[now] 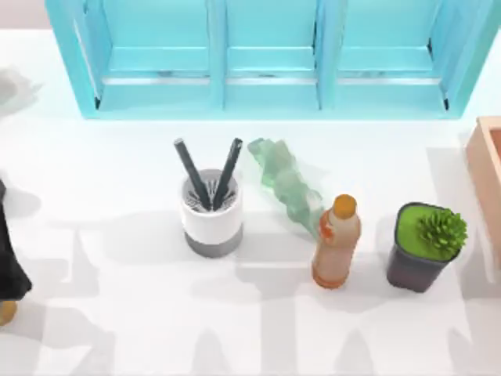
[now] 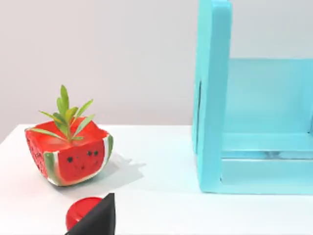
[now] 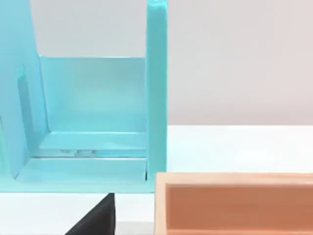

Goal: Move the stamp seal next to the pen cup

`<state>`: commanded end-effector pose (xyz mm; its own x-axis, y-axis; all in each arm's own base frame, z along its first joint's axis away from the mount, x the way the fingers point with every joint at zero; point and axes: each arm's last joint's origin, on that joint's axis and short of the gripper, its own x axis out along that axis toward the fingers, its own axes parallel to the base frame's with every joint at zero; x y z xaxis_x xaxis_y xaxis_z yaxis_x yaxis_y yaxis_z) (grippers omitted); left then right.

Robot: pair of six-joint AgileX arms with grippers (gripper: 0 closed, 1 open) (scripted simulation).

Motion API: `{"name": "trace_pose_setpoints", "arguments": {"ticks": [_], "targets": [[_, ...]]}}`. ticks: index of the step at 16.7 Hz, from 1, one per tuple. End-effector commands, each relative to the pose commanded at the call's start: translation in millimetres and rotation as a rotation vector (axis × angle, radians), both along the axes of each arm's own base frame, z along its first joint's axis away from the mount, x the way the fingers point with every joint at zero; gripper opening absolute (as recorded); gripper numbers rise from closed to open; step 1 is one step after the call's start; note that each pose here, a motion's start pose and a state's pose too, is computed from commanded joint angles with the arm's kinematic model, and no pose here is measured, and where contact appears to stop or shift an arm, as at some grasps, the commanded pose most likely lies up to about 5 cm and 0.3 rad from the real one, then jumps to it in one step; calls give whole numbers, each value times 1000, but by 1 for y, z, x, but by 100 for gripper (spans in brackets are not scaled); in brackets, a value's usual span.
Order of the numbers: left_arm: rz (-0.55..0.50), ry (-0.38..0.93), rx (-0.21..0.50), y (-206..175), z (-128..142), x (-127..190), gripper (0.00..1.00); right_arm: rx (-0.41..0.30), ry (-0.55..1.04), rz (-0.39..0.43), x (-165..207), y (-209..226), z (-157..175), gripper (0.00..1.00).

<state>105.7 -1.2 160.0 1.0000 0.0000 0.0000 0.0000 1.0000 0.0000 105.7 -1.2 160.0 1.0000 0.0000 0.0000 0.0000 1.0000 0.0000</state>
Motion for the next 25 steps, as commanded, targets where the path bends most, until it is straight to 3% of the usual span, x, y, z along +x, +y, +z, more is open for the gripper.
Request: {"name": "trace_pose_setpoints", "arguments": {"ticks": [5,11,14,17,21,25], "targets": [[10,51,8,1,11,0,100,0,0,0,0,0,0,100],[37,349,45,7,83,22,100,0,0,0,0,0,0,100],[44,589,59,14,122,63,100,0,0,0,0,0,0,100],[43,865,63,26,140,121,100,0,0,0,0,0,0,100],[27,1197,52,46,132,196,100,0,0,0,0,0,0,100],[6,1420,35,66,114,253,100,0,0,0,0,0,0,100]]}}
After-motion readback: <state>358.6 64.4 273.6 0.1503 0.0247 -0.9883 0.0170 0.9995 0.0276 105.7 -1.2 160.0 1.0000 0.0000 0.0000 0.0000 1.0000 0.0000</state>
